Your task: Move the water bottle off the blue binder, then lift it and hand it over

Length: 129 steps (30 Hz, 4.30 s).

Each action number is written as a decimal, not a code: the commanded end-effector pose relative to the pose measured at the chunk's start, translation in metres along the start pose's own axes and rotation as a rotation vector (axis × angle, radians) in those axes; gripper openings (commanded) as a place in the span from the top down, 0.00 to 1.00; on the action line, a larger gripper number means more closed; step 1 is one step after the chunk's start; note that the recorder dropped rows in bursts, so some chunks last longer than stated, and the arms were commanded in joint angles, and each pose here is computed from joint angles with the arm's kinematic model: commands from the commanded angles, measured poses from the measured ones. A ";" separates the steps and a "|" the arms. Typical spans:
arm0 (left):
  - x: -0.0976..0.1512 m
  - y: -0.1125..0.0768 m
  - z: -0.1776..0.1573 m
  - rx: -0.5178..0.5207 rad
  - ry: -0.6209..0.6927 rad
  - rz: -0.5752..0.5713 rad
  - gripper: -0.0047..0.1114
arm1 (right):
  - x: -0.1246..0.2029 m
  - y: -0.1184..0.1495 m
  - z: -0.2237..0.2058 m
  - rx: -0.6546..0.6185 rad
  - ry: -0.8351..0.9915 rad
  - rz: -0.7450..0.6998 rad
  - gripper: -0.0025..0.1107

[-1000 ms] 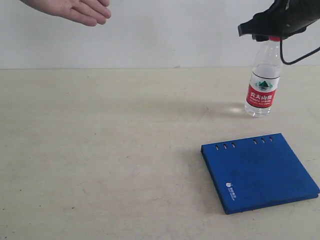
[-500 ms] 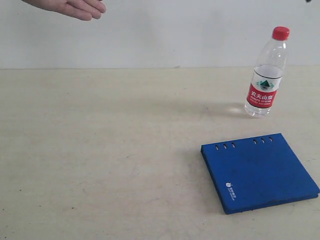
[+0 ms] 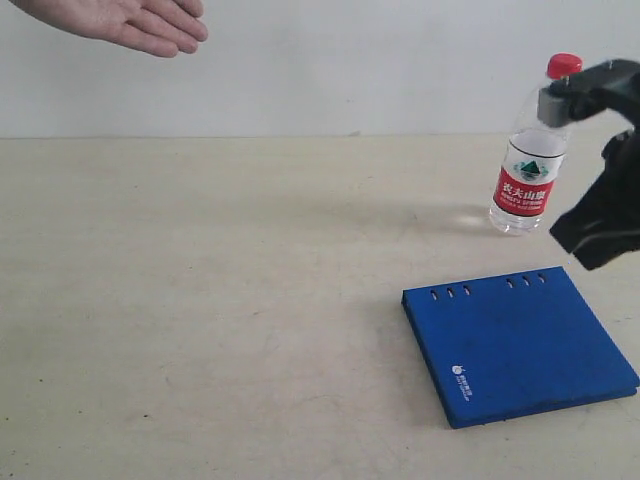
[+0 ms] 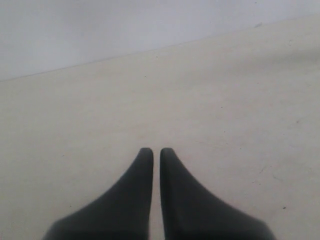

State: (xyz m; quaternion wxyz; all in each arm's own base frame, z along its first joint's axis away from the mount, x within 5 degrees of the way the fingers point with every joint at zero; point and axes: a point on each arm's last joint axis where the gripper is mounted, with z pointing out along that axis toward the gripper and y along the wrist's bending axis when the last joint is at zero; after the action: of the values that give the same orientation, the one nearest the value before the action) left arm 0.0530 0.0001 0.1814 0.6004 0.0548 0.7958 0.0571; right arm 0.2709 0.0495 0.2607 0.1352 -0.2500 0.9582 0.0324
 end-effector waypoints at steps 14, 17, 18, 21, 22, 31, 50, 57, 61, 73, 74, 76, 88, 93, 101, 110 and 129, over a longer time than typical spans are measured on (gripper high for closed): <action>0.001 0.009 0.000 -0.095 0.024 0.414 0.92 | 0.014 -0.001 0.030 0.052 -0.076 0.043 0.40; 0.001 0.010 0.000 -0.103 0.027 0.436 0.92 | 0.013 -0.001 0.029 0.057 -0.086 0.043 0.40; 0.001 0.010 0.000 -0.103 0.027 0.436 0.92 | 0.012 -0.001 0.029 0.059 -0.092 0.048 0.40; 0.001 0.010 0.000 -0.103 0.027 0.436 0.92 | 0.010 -0.002 0.029 0.066 -0.117 0.086 0.40; 0.001 0.010 0.000 -0.103 0.027 0.436 0.92 | 0.010 -0.002 0.029 0.066 -0.117 0.098 0.40; -0.025 0.008 -0.004 -0.130 -0.280 0.266 0.92 | 0.021 -0.017 0.034 0.214 -0.003 0.233 0.40; -0.037 0.014 -0.009 0.238 -0.465 -1.639 0.92 | 0.042 -0.067 0.067 -0.261 -0.042 0.600 0.40; -0.053 0.030 -0.024 0.277 -0.795 -1.607 0.92 | 0.043 -0.070 0.066 -0.259 -0.049 0.632 0.40; -0.053 0.029 -0.023 0.276 -0.774 -1.601 0.92 | 0.043 -0.070 0.066 -0.260 -0.050 0.633 0.40; -0.052 0.019 -0.019 0.223 -0.670 -1.281 0.92 | 0.043 -0.070 0.066 -0.259 -0.055 0.634 0.40; -0.060 0.014 -0.021 0.223 -0.577 -1.163 0.92 | 0.043 -0.070 0.066 -0.263 -0.052 0.635 0.40; -0.080 0.014 -0.029 0.176 -0.499 -0.928 0.92 | 0.043 -0.069 0.065 -0.271 -0.047 0.618 0.40; -0.114 -0.089 0.146 0.677 0.184 -0.208 0.92 | 0.048 -0.074 0.066 -0.249 -0.030 0.618 0.40; -0.080 -0.122 0.180 0.832 0.355 -0.310 0.79 | 0.056 -0.089 0.094 -0.330 -0.013 0.710 0.40; -0.042 -0.143 0.202 0.907 0.511 -0.628 0.43 | 0.047 -0.100 0.112 -0.364 -0.018 0.625 0.40; -0.027 -0.153 0.212 0.946 0.627 -0.676 0.43 | 0.045 -0.109 0.122 -0.311 -0.022 0.617 0.40; -0.056 -0.163 0.240 1.008 0.539 -0.705 0.43 | 0.020 -0.076 0.114 -0.863 -0.222 0.547 0.40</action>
State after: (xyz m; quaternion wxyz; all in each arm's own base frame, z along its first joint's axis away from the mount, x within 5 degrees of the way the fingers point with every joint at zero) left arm 0.2948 -0.1620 0.1447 0.2665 0.0497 0.8121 -0.5167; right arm 0.3180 -0.0147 0.1415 0.1006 -0.0185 0.8763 0.4708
